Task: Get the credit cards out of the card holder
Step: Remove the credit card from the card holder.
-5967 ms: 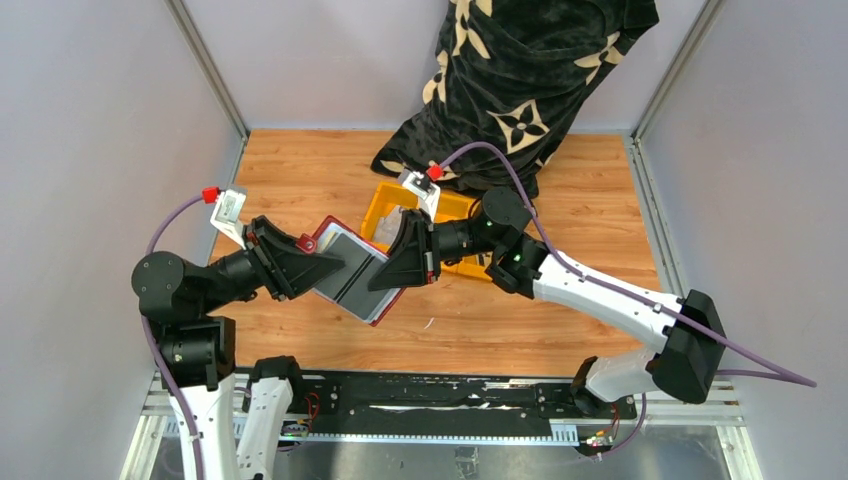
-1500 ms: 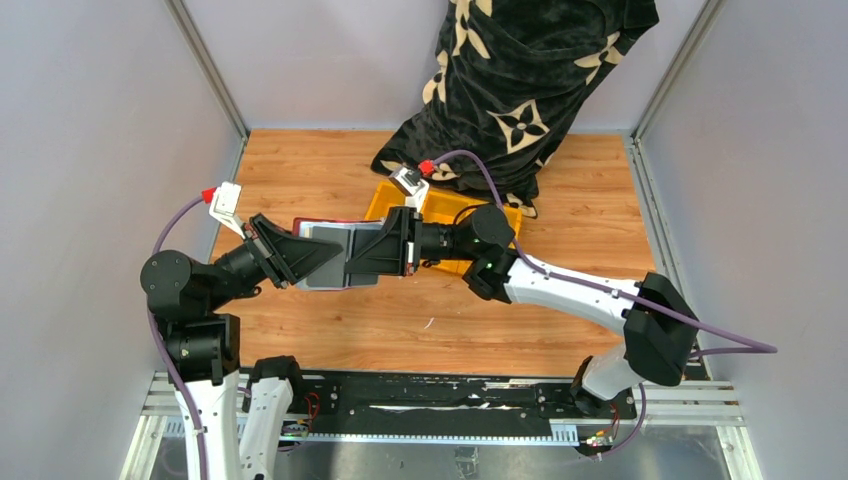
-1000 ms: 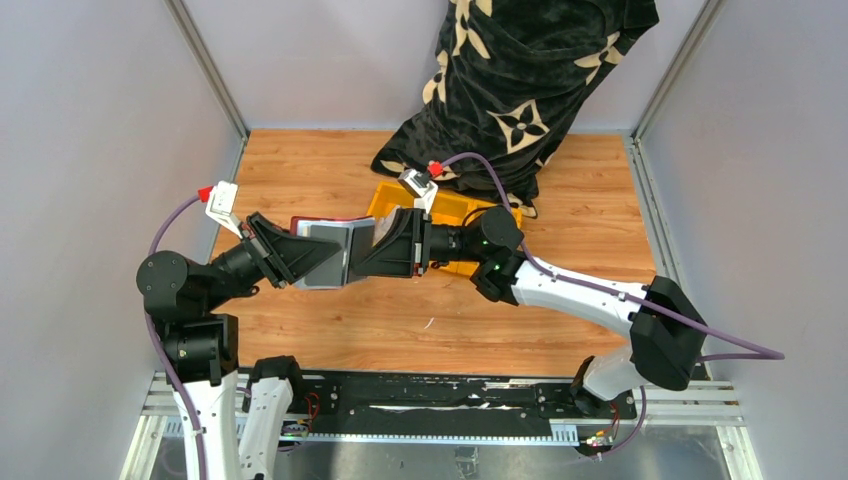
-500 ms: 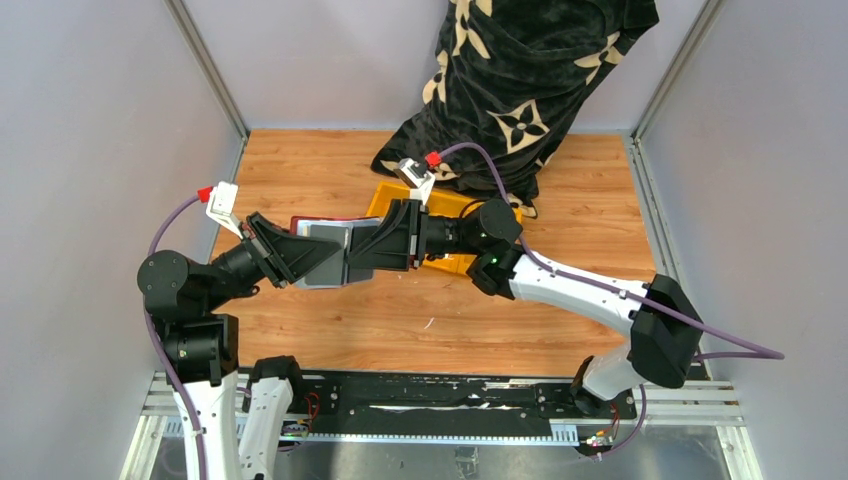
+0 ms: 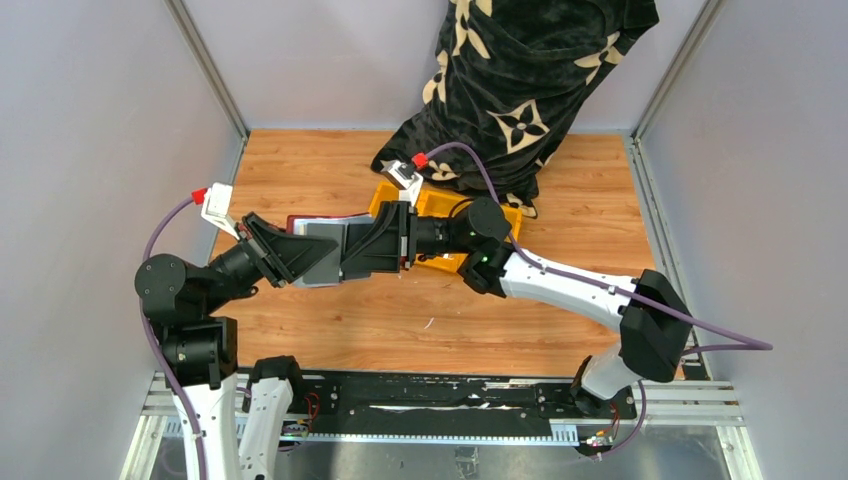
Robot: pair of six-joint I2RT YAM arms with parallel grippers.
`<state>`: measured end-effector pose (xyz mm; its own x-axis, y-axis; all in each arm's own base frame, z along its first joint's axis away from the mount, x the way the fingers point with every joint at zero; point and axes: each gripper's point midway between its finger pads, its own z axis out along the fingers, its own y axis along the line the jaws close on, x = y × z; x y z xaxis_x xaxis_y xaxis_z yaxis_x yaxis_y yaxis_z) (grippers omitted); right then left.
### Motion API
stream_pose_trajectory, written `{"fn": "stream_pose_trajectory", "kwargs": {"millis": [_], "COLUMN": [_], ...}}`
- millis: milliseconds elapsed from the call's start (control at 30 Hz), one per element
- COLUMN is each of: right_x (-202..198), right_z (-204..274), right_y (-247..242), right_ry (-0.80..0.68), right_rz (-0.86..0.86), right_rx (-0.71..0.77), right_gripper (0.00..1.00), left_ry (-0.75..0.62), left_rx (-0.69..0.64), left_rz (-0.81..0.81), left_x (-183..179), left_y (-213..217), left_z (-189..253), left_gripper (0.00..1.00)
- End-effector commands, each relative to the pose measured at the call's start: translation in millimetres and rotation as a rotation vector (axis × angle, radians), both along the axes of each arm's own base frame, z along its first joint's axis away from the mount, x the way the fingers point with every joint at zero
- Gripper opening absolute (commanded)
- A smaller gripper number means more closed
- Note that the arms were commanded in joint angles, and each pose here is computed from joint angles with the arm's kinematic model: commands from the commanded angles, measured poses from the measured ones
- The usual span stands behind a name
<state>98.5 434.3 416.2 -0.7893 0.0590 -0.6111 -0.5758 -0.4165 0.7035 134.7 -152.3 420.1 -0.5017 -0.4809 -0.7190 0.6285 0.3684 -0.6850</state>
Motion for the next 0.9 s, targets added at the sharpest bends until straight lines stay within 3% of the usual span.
{"fn": "stream_pose_trajectory", "kwargs": {"millis": [0, 133, 300, 533, 700, 867], "right_x": [-13, -11, -10, -8, -12, -13], "right_z": [20, 20, 16, 16, 16, 13], "right_y": [8, 12, 11, -3, -11, -14], "right_ry": [-0.041, -0.026, -0.002, 0.014, 0.014, 0.026], "right_rz": [0.038, 0.042, 0.047, 0.035, 0.039, 0.042], "right_rx": [0.057, 0.062, 0.076, 0.114, 0.131, 0.141], "right_gripper": [0.33, 0.21, 0.1, 0.02, 0.0, 0.0], "left_ry": [-0.031, -0.03, -0.039, -0.04, -0.047, -0.049], "left_rx": [0.01, 0.008, 0.008, 0.008, -0.003, -0.006], "left_rz": [-0.012, -0.012, -0.038, -0.057, -0.059, -0.057], "left_x": [-9, -10, -14, -18, -20, -20], "left_y": [-2, -2, -4, -6, -6, -6], "left_z": [2, 1, 3, 5, 10, 13], "left_gripper": [0.22, 0.34, 0.39, 0.35, 0.27, 0.25]}}
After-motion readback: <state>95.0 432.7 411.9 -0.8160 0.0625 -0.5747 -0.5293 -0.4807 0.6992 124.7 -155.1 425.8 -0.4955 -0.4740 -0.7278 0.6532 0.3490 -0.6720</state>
